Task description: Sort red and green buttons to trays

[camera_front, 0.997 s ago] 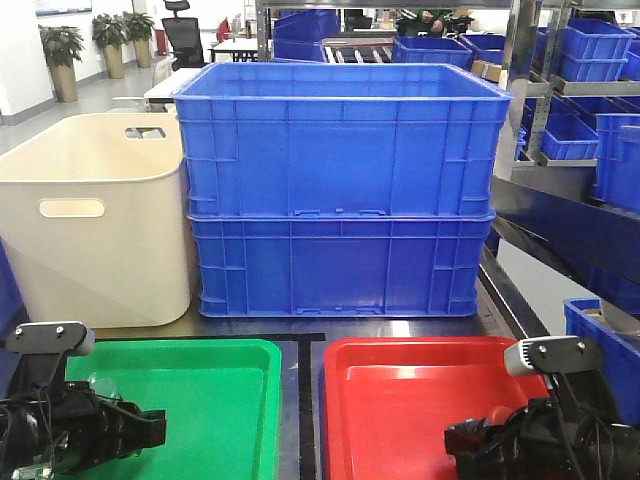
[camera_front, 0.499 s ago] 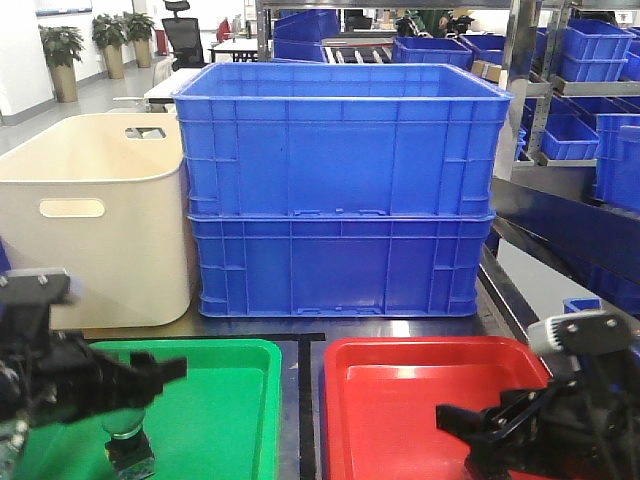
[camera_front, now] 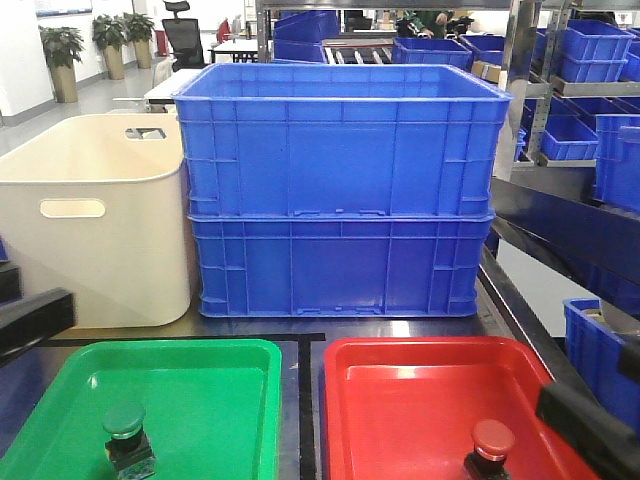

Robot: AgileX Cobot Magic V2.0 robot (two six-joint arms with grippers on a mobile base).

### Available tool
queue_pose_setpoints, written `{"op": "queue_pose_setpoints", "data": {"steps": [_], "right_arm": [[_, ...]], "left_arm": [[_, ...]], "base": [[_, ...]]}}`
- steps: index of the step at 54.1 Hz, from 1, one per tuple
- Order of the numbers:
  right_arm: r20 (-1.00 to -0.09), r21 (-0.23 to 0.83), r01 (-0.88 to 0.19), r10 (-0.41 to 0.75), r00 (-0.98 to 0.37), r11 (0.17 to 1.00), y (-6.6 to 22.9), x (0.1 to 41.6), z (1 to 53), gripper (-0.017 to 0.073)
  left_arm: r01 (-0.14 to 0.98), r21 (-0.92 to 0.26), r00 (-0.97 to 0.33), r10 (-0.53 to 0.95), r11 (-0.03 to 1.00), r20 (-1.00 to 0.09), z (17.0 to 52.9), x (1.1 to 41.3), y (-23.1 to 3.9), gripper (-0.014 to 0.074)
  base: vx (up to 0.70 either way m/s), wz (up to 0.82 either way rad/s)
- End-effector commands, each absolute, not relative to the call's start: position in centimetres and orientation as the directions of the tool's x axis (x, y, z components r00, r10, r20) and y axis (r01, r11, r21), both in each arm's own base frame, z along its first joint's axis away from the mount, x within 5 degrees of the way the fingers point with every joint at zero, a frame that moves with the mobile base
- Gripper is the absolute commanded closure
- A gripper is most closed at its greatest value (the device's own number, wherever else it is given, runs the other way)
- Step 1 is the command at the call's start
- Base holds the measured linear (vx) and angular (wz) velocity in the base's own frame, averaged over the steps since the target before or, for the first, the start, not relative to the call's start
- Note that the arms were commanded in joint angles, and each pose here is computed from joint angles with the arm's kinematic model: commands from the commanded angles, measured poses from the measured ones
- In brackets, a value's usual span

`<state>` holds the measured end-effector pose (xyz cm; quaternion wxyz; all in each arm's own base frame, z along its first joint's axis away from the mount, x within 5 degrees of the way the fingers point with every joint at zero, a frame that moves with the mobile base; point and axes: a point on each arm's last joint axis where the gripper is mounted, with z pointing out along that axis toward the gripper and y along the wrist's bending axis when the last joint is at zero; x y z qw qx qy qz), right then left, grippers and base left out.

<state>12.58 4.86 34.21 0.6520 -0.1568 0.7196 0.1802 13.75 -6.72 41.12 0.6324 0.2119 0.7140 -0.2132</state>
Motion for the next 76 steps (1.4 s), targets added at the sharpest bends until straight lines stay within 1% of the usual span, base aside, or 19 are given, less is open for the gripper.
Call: {"op": "queue_pose_setpoints", "data": {"steps": [1,9,16,39,40,45,49,52,55,56,60,62,70,72,76], "right_arm": [[-0.997,0.07,-0.445,0.045,-0.068,0.893,4.6,11.8,34.6,-0.0007],[-0.996,0.078,-0.448,0.052,-0.07,0.89,4.6,11.4,34.2,-0.0007],[-0.996,0.079,-0.449,0.053,-0.07,0.89,4.6,11.4,34.2,-0.0007],[-0.996,0.082,-0.449,0.056,-0.071,0.89,4.6,11.4,34.2,-0.0007],[-0.996,0.082,-0.449,0.056,-0.071,0.89,4.6,11.4,34.2,-0.0007],[-0.996,0.082,-0.449,0.056,-0.071,0.89,4.6,11.4,34.2,-0.0007],[-0.996,0.082,-0.449,0.056,-0.071,0.89,4.6,11.4,34.2,-0.0007],[-0.996,0.082,-0.454,0.055,-0.073,0.887,4.6,11.3,34.2,-0.0007],[-0.996,0.082,-0.452,0.055,-0.072,0.888,4.6,11.4,34.2,-0.0007],[-0.996,0.082,-0.452,0.055,-0.072,0.888,4.6,11.4,34.2,-0.0007],[-0.996,0.082,-0.453,0.055,-0.072,0.888,4.6,11.3,34.2,-0.0007],[-0.996,0.082,-0.453,0.055,-0.072,0.888,4.6,11.3,34.2,-0.0007],[-0.996,0.082,-0.453,0.055,-0.072,0.888,4.6,11.3,34.2,-0.0007],[-0.996,0.082,-0.453,0.055,-0.072,0.888,4.6,11.3,34.2,-0.0007],[-0.996,0.082,-0.453,0.055,-0.072,0.888,4.6,11.3,34.2,-0.0007]], "left_arm": [[0.548,-0.075,-0.069,-0.044,0.833,-0.997,41.5,12.2,-6.1,0.0125],[0.554,-0.081,-0.095,-0.034,0.829,-0.995,39.3,10.8,-5.9,0.0125],[0.567,-0.092,-0.135,-0.018,0.819,-0.991,38.2,10.7,-6.0,0.0125],[0.566,-0.095,-0.147,-0.014,0.819,-0.989,37.7,10.8,-6.1,0.0125],[0.565,-0.093,-0.146,-0.011,0.82,-0.989,37.7,10.8,-6.1,0.0125],[0.531,0.023,-0.103,0.092,0.847,-0.99,37.5,10.7,-5.5,0.0132],[0.472,0.047,-0.097,0.105,0.88,-0.99,37.1,10.3,-4.8,0.0168],[0.407,0.02,-0.096,0.065,0.913,-0.993,36.4,9.8,-4.0,0.0216],[0.346,0.033,-0.059,0.057,0.938,-0.997,35.7,9.2,-3.3,0.0272],[0.331,0.021,-0.05,0.04,0.944,-0.998,35.4,9.0,-3.1,0.0291],[0.27,0.024,0.002,0.024,0.963,-1.0,33.7,8.1,-2.3,0.037],[0.252,0.014,0.022,0.009,0.968,-1.0,32.2,7.7,-2.0,0.0417],[0.205,0.057,0.123,0.032,0.977,-0.992,27.9,6.4,-1.4,0.0559],[0.187,0.047,0.132,0.022,0.981,-0.991,26.6,6.2,-1.2,0.0592],[0.13,0.018,0.191,-0.007,0.991,-0.981,24.3,5.6,-0.8,0.0602]], "base": [[0.0,0.0],[0.0,0.0],[0.0,0.0],[0.0,0.0],[0.0,0.0],[0.0,0.0],[0.0,0.0],[0.0,0.0],[0.0,0.0],[0.0,0.0],[0.0,0.0],[0.0,0.0],[0.0,0.0],[0.0,0.0],[0.0,0.0]]}}
